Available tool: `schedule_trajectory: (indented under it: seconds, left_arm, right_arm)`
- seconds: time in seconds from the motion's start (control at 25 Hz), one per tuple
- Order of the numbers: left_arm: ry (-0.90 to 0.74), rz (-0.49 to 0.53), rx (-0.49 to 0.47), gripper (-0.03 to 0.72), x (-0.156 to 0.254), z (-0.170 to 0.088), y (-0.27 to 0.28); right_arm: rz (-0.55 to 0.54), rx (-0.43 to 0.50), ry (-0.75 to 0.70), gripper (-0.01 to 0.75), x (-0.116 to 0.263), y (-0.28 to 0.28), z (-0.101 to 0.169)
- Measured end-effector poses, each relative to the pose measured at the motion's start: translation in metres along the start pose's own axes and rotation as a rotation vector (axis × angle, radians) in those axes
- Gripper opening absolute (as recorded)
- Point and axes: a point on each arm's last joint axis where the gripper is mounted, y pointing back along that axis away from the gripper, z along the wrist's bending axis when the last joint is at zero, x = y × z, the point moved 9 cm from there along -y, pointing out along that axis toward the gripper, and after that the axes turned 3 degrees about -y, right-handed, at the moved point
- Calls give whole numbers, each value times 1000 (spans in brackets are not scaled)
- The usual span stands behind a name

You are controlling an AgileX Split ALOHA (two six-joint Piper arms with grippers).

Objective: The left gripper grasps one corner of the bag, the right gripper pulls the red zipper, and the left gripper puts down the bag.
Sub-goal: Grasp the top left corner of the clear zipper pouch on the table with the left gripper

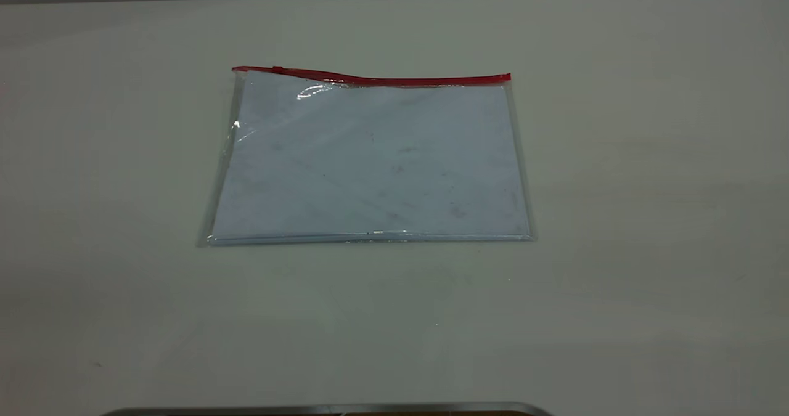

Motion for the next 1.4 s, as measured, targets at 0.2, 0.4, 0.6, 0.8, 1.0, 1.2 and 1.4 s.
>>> schedule_trajectory:
  seconds: [0.2, 0.4, 0.6, 0.8, 1.0, 1.2, 1.4]
  left_arm:
    - [1, 0, 0, 429, 0, 0, 0]
    - [1, 0, 0, 429, 0, 0, 0]
    - [1, 0, 0, 429, 0, 0, 0]
    - [1, 0, 0, 429, 0, 0, 0]
    - [1, 0, 0, 429, 0, 0, 0]
    - [1, 0, 0, 429, 0, 0, 0]
    - [7, -3, 20, 429, -1, -4, 0]
  right_arm:
    - [0, 0, 0, 284, 0, 0, 0]
    - [0, 0, 0, 284, 0, 0, 0]
    - [0, 0, 0, 282, 0, 0, 0]
    - [0, 0, 0, 282, 0, 0, 0]
    - [0, 0, 0, 282, 0, 0, 0]
    - [0, 0, 0, 282, 0, 0, 0]
    - [0, 0, 0, 276, 0, 0, 0]
